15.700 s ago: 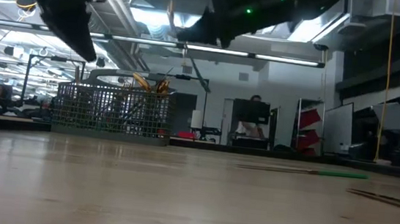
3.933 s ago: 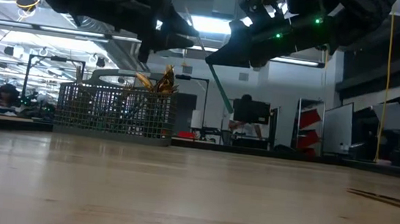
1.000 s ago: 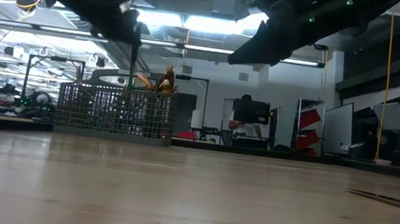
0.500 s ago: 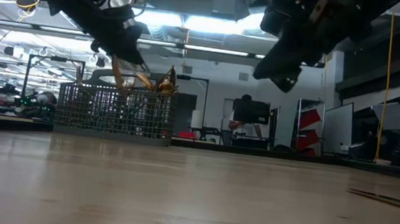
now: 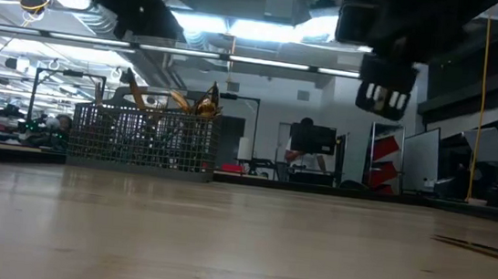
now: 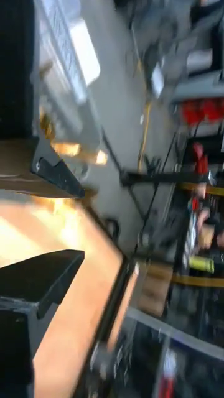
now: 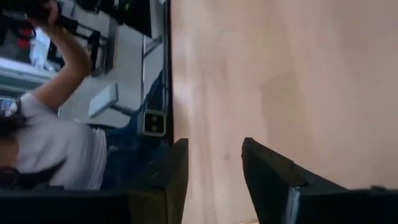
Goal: Sort silverware
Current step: Put the green knife into the gray silverware basket
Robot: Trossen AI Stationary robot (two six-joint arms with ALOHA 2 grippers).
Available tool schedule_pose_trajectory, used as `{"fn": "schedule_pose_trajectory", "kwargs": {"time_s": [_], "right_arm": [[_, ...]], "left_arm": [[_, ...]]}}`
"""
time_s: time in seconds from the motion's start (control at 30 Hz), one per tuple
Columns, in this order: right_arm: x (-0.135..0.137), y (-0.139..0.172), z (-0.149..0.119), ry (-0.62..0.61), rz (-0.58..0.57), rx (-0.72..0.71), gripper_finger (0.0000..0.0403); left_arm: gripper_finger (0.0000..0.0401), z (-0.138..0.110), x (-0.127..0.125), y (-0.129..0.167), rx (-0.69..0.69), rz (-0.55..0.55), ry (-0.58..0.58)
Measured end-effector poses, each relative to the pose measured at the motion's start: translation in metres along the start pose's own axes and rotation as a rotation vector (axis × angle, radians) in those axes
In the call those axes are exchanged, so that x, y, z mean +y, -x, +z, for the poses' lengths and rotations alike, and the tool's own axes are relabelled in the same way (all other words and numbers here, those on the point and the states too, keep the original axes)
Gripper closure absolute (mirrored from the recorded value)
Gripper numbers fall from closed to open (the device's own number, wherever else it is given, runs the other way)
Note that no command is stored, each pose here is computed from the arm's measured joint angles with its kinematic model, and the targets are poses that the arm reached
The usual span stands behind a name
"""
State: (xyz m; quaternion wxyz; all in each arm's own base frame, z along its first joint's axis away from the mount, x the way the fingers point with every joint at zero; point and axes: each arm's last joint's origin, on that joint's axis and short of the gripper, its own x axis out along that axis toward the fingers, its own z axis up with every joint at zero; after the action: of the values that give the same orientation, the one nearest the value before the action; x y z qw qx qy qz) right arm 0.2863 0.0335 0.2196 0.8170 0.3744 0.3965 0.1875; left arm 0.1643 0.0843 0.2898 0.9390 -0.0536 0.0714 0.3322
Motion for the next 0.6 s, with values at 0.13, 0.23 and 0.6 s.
{"fn": "schedule_pose_trajectory", "kwargs": {"time_s": [0.13,0.23,0.6], "right_arm": [[0.017,-0.015,-0.017,-0.041,-0.021,0.038,0.0262],[0.031,-0.026,-0.033,-0.092,-0.061,0.049,0.0267],[0.065,-0.059,-0.104,-0.41,-0.268,0.096,0.0274]], "left_arm": [[0.0262,-0.003,-0.009,0.016,0.057,-0.133,0.053],[0.0262,-0.01,-0.018,0.022,0.135,-0.222,0.095],[0.0262,-0.043,-0.068,0.035,0.366,-0.531,0.135]]}}
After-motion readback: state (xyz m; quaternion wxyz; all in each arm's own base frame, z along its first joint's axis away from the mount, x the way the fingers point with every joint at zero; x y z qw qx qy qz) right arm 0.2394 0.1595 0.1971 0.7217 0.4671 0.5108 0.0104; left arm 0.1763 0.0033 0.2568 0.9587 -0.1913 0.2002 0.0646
